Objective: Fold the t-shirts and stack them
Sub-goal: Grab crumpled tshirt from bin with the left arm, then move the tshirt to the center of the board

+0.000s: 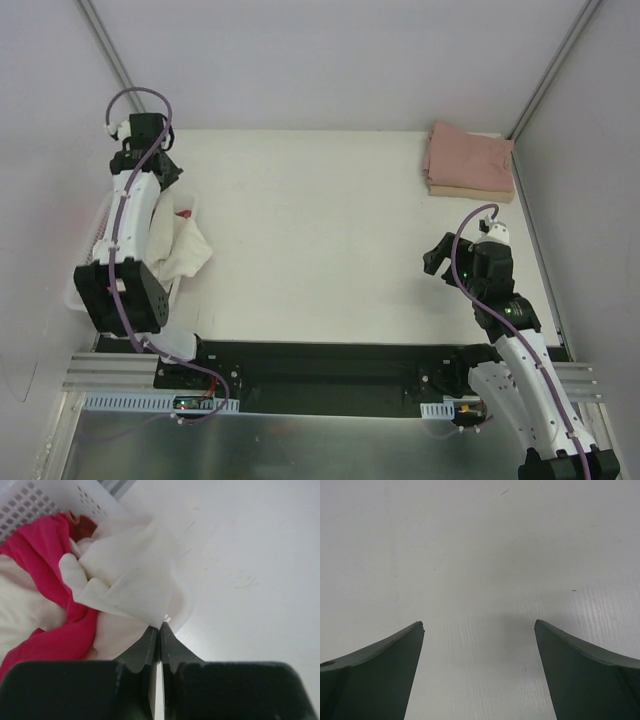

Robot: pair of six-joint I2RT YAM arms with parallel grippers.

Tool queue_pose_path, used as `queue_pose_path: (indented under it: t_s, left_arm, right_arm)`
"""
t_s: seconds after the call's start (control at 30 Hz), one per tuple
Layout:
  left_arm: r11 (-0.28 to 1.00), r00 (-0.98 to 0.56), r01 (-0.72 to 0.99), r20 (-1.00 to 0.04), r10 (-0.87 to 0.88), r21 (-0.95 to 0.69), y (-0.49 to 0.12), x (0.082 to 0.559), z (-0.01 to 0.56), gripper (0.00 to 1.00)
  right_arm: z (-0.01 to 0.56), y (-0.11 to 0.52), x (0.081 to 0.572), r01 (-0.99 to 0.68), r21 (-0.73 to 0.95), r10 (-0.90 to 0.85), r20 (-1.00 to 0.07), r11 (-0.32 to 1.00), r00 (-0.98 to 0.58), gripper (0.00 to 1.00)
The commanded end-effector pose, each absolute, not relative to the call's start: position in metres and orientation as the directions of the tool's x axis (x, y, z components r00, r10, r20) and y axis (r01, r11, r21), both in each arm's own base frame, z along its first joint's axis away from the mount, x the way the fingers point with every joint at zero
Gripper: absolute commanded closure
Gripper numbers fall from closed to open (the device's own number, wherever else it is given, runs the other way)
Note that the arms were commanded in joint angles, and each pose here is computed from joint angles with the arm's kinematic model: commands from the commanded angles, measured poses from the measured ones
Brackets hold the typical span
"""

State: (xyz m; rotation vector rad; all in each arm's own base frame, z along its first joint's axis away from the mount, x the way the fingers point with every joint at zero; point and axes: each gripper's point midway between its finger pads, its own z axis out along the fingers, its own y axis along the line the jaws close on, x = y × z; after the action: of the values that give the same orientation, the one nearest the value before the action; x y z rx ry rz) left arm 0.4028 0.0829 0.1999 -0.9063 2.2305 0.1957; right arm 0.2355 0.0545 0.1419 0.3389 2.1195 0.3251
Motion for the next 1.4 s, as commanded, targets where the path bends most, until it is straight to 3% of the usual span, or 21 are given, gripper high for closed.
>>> queue_pose_path:
  t_s: [0.0,0.1,0.13,0.2,0.23,0.37,0.5,0.63,0.8,1.07,1.37]
  left_arm:
    - [0.770,-0.192,-0.470,-0.802,-0.566,-0.431,0.058,0.377,0.361,1.00]
    - [0.819,-0.111,-0.231,-0.822,-0.558,-0.525,0.025,0.362,0.425,1.00]
    - [0.831,-0.137,-0.061,-0.820,-0.555,-0.553,-0.004,0.349,0.451,1.00]
    - [0.816,-0.140,0.105,-0.821,-0.553,-0.568,-0.032,0.336,0.481,1.00]
    - [0.795,-0.135,0.252,-0.834,-0.535,-0.552,-0.055,0.322,0.508,1.00]
    - [0.661,-0.158,0.577,-0.859,-0.487,-0.480,-0.117,0.283,0.562,1.00]
    - [0.530,-0.173,0.745,-0.884,-0.435,-0.406,-0.168,0.256,0.594,1.00]
    - [0.512,-0.142,0.765,-0.877,-0.459,-0.391,-0.177,0.258,0.618,1.00]
    - [0.734,0.043,0.544,-0.860,-0.508,-0.406,-0.128,0.290,0.615,1.00]
    - [0.801,-0.035,0.409,-0.885,-0.465,-0.437,-0.118,0.324,0.548,1.00]
    - [0.815,-0.019,0.386,-0.887,-0.461,-0.432,-0.114,0.331,0.557,1.00]
  right_arm:
    - [0.156,0.056,0.242,0.089,0.359,0.356,-0.799,0.929,-0.485,0.03]
    - [0.157,0.057,0.242,0.083,0.364,0.357,-0.799,0.928,-0.483,0.03]
    - [0.157,0.057,0.243,0.082,0.366,0.358,-0.799,0.927,-0.483,0.03]
    - [0.157,0.058,0.242,0.080,0.369,0.360,-0.798,0.926,-0.484,0.03]
    - [0.158,0.058,0.242,0.077,0.369,0.359,-0.799,0.926,-0.482,0.03]
    - [0.159,0.059,0.241,0.073,0.372,0.360,-0.801,0.925,-0.478,0.03]
    - [0.161,0.057,0.239,0.075,0.373,0.362,-0.805,0.925,-0.470,0.03]
    - [0.162,0.054,0.237,0.082,0.362,0.357,-0.808,0.928,-0.468,0.03]
    - [0.166,0.053,0.236,0.080,0.363,0.358,-0.815,0.928,-0.456,0.03]
    - [0.163,0.053,0.236,0.088,0.362,0.359,-0.809,0.928,-0.466,0.03]
    - [0.161,0.053,0.237,0.087,0.360,0.357,-0.810,0.929,-0.466,0.03]
